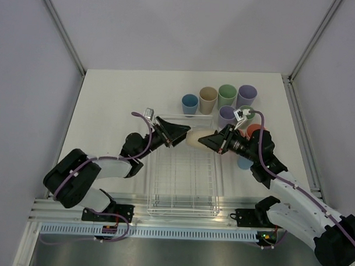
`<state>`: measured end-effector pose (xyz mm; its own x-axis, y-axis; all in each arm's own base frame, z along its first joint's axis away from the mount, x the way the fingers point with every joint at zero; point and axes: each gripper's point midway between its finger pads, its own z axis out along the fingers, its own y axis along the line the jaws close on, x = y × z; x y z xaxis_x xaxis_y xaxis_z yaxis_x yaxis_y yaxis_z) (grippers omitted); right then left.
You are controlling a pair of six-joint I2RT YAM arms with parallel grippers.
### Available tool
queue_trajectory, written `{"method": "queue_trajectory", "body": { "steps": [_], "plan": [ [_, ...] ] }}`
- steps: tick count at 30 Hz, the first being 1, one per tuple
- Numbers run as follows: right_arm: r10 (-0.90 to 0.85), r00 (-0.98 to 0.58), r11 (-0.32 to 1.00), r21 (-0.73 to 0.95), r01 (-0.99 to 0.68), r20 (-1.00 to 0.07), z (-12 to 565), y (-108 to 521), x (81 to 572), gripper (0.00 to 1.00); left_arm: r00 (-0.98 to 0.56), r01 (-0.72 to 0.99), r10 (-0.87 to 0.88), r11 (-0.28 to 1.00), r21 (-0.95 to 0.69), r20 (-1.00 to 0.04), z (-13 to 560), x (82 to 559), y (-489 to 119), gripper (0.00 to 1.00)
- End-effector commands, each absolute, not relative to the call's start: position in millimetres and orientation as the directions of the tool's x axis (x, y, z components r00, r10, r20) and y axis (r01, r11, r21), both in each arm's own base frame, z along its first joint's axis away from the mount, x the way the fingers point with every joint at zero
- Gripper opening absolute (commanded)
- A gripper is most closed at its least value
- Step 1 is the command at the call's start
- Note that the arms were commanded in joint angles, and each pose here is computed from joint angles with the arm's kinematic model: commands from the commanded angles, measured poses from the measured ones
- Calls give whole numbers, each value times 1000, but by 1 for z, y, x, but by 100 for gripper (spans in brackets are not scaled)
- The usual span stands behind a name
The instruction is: Unload the cups from the dish rack
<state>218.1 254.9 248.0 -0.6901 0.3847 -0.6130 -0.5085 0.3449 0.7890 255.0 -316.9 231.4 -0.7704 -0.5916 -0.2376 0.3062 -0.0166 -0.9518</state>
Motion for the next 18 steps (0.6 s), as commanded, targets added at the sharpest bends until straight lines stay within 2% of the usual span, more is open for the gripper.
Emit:
{"method": "queue_trajectory", "body": {
  "steps": [1, 2, 3, 6, 7, 8, 10, 11, 12, 13, 14, 18],
  "plan": [
    [393, -589, 442, 706, -553, -707, 271, 242, 226, 1, -639, 458, -671, 59, -887, -375, 268, 263, -291, 100],
    [398, -570, 451, 694, -561, -719, 276, 239, 225, 1, -638, 426, -664, 119, -897, -390, 257, 266, -289, 100],
    [400, -560, 461, 687, -561, -726, 277, 236, 226, 1, -597, 470, -671, 152, -869, -440, 268, 264, -283, 100],
    [398, -537, 484, 668, -566, -744, 286, 233, 227, 1, -560, 473, -655, 250, -845, -508, 268, 267, -278, 100],
    [394, -519, 538, 648, -539, -759, 281, 226, 232, 1, -562, 451, -627, 316, -835, -540, 259, 271, -277, 100],
    [393, -506, 571, 635, -520, -768, 281, 220, 236, 1, -547, 468, -638, 304, -830, -542, 271, 271, -276, 100],
    [361, -490, 677, 584, -447, -793, 280, 202, 242, 1, -548, 449, -597, 381, -808, -586, 260, 272, -273, 100],
    [343, -434, 781, 510, -361, -833, 277, 181, 258, 1, -542, 453, -591, 394, -800, -598, 264, 272, -273, 100],
    [340, -394, 826, 471, -310, -854, 294, 167, 265, 1, -555, 434, -556, 440, -786, -618, 252, 272, -272, 100],
    [282, -449, 888, 408, -213, -848, 272, 151, 267, 1, -549, 443, -548, 448, -776, -630, 256, 271, -271, 100],
    [264, -402, 947, 314, -64, -877, 269, 120, 279, 1, -552, 442, -536, 462, -769, -639, 253, 271, -270, 100],
    [199, -384, 959, 99, 265, -902, 273, 51, 287, 1, -556, 440, -488, 514, -736, -673, 241, 265, -265, 100]
  ]
}}
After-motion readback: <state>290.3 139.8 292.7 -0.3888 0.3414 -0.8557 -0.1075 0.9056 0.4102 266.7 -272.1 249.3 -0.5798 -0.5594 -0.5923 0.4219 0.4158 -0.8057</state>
